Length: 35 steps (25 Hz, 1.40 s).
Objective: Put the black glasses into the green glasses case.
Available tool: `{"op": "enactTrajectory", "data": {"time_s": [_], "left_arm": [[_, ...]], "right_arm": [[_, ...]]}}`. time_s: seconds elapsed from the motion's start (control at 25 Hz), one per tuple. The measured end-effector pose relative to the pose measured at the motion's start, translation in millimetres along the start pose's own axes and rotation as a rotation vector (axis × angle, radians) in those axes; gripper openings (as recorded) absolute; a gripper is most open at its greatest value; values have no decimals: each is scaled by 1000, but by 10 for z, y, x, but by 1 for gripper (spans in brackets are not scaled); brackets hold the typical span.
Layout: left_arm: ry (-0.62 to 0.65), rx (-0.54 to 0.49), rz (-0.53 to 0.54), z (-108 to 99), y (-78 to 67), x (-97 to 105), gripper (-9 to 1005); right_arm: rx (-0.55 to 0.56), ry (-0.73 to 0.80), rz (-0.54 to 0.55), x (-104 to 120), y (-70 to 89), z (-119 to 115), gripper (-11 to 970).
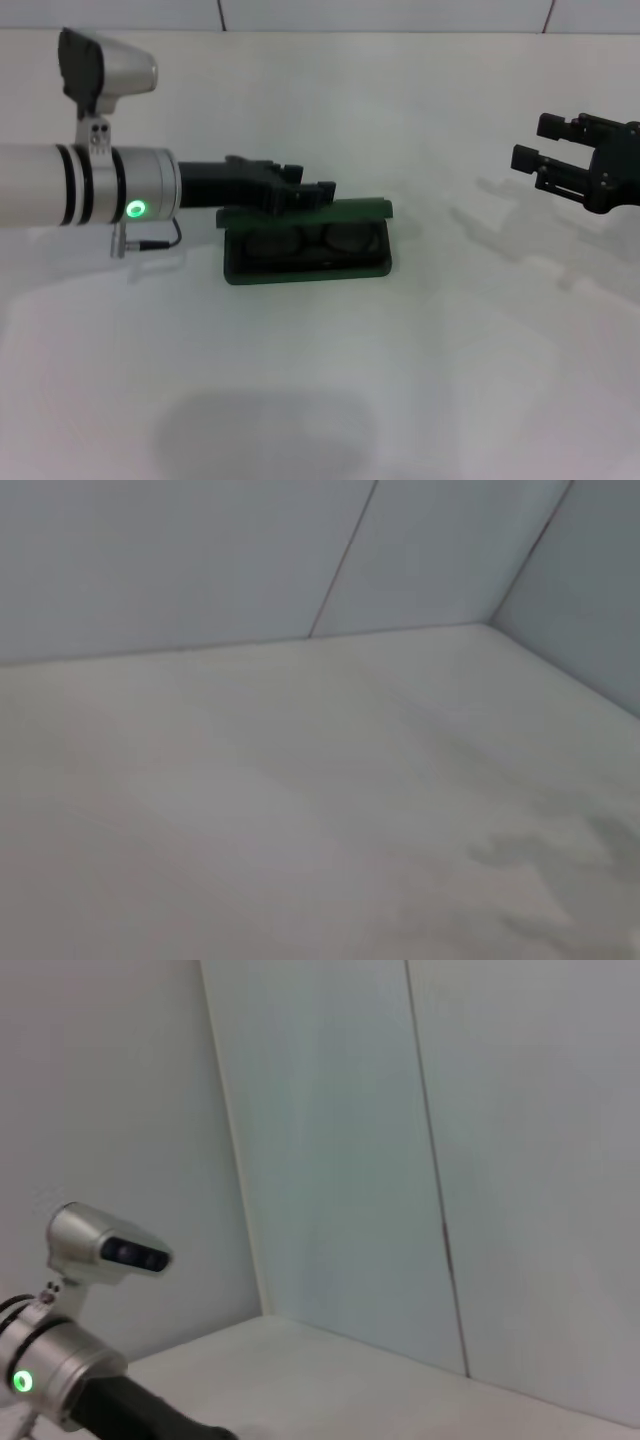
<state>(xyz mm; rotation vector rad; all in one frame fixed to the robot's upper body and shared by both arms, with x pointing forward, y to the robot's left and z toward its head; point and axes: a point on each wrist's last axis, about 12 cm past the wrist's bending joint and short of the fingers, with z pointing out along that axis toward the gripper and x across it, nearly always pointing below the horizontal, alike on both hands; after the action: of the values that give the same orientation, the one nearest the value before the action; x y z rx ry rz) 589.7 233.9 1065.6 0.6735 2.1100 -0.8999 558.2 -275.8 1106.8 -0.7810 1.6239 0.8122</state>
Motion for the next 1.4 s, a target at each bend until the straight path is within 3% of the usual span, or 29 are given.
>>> {"op": "enactTrajectory", "data": {"time_s": [0.32, 0.6, 0.8, 1.04, 1.2, 1.4], "left_arm": [[2, -5, -1, -5, -41, 220, 651], [-76, 47, 53, -8, -116, 169, 646], [-252, 250, 231, -256, -336, 115, 642], [-396, 419, 446, -710, -542, 458, 638], [-419, 433, 502, -796, -614, 636, 638], [-420, 433, 502, -798, -636, 692, 638]], "right_arm": [[15, 10, -17, 40, -15, 29, 580], [-22, 6, -58, 40, 32, 48, 582], [-162, -54, -106, 11, 211, 48, 583], [-321, -115, -189, 64, 415, 76, 584], [-350, -99, -211, 152, 477, 162, 585], [-393, -81, -225, 235, 538, 280, 585]]}}
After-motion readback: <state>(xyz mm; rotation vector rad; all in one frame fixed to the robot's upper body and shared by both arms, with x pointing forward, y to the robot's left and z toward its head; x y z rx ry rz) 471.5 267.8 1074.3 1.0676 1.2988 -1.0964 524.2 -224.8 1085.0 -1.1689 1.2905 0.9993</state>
